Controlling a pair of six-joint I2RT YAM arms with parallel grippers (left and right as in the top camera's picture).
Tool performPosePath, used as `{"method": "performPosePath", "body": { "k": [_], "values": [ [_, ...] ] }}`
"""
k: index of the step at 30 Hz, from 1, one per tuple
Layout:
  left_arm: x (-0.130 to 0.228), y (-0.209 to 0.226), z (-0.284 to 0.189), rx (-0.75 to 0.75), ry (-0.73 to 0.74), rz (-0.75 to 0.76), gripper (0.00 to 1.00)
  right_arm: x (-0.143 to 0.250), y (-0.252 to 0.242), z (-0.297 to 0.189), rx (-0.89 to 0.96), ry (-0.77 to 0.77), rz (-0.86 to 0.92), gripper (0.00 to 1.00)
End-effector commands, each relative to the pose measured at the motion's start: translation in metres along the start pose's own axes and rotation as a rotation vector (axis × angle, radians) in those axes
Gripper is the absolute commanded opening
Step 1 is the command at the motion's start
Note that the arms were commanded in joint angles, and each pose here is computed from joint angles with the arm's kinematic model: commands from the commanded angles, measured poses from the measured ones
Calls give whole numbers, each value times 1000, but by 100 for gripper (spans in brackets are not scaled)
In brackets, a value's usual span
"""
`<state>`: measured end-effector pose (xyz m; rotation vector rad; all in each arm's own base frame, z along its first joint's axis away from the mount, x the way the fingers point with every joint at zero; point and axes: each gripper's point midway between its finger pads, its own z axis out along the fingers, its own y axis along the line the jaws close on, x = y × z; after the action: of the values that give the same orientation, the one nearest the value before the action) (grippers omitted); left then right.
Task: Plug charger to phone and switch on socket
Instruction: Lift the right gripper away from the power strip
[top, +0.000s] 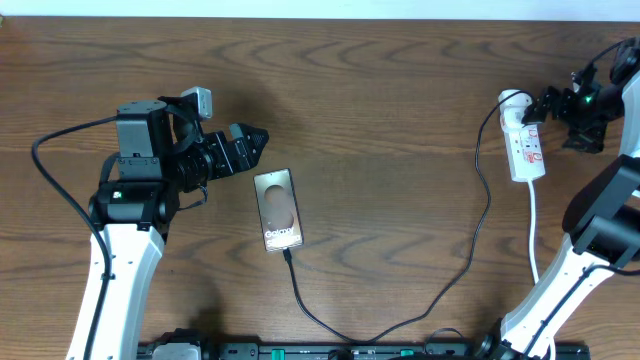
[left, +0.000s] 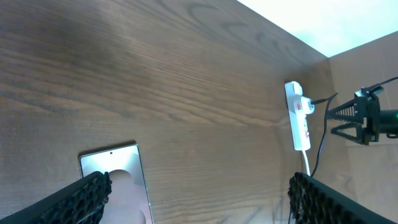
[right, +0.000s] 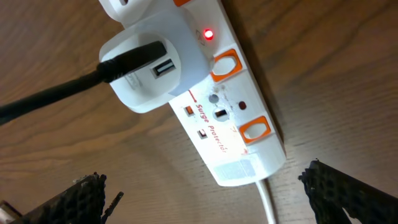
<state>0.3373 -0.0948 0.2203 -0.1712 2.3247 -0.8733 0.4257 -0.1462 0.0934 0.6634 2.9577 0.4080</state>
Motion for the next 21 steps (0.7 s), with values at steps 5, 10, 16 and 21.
{"method": "performPosePath", "body": {
  "k": [5,10,16,21],
  "values": [
    [-6,-8,-4,17,-16,31,93,4,25,-85,10,-186,-44,99],
    [-6,-8,-4,18,-16,31,93,23,41,-140,-1,-300,-49,99],
    [-6,-8,-4,17,-16,31,93,59,80,-199,-141,-406,-103,99],
    [-6,-8,-4,18,-16,31,93,75,87,-228,-138,-485,-130,99]
  ]
}}
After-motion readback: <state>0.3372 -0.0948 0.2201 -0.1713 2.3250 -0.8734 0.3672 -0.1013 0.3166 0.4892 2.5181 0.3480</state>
